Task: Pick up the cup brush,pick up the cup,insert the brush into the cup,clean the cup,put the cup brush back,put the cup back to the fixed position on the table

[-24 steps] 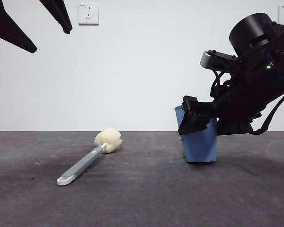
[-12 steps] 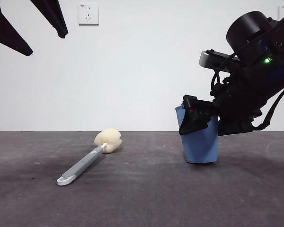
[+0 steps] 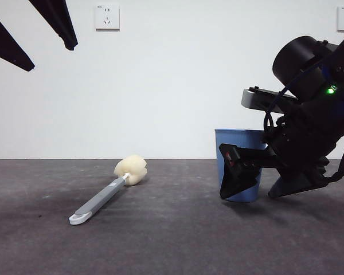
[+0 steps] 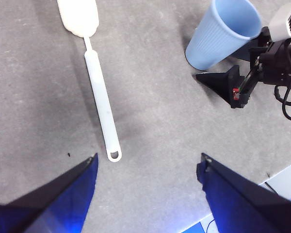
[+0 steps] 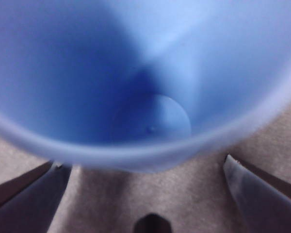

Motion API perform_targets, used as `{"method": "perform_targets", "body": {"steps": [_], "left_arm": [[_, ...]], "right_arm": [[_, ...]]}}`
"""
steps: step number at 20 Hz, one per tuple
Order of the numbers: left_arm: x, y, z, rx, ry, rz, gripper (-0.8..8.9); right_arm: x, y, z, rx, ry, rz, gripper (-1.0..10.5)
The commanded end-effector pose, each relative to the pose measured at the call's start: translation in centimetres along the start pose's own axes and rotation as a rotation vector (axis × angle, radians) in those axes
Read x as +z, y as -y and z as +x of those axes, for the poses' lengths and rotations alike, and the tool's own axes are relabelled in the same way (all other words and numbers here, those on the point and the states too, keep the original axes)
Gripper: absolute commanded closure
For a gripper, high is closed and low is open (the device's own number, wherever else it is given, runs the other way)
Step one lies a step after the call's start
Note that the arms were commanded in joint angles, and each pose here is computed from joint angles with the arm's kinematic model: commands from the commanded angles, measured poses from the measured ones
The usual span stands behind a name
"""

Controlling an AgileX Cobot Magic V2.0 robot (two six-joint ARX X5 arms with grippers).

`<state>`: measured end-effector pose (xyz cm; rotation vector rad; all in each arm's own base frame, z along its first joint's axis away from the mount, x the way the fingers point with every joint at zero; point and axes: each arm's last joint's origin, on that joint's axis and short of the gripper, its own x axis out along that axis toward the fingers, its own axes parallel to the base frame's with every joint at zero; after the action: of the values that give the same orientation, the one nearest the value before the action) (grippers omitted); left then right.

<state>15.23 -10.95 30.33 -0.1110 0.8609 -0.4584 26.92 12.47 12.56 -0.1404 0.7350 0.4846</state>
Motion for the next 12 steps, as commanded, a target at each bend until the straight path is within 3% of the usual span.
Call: {"method": "perform_targets", "body": {"steps": [1,6,12], "left_arm": [[-0.2,-0.1,0.2,0.012,-0.007,0.014,4.67],[-0.2,-0.1,0.2,0.023,-0.003,0.014,4.68],[-0.5,-0.1,0.2,0.016,-0.039,0.068,4.67]], "right_arm": [[0.0,0.0,-0.3,0.000,0.001,0.009,3.5],[0.8,-0.2,-2.5,0.003,-0.005,0.010,3.5],[0.9,-1.6,-9.0,0.027,-0.109,0.059,3.5]]}}
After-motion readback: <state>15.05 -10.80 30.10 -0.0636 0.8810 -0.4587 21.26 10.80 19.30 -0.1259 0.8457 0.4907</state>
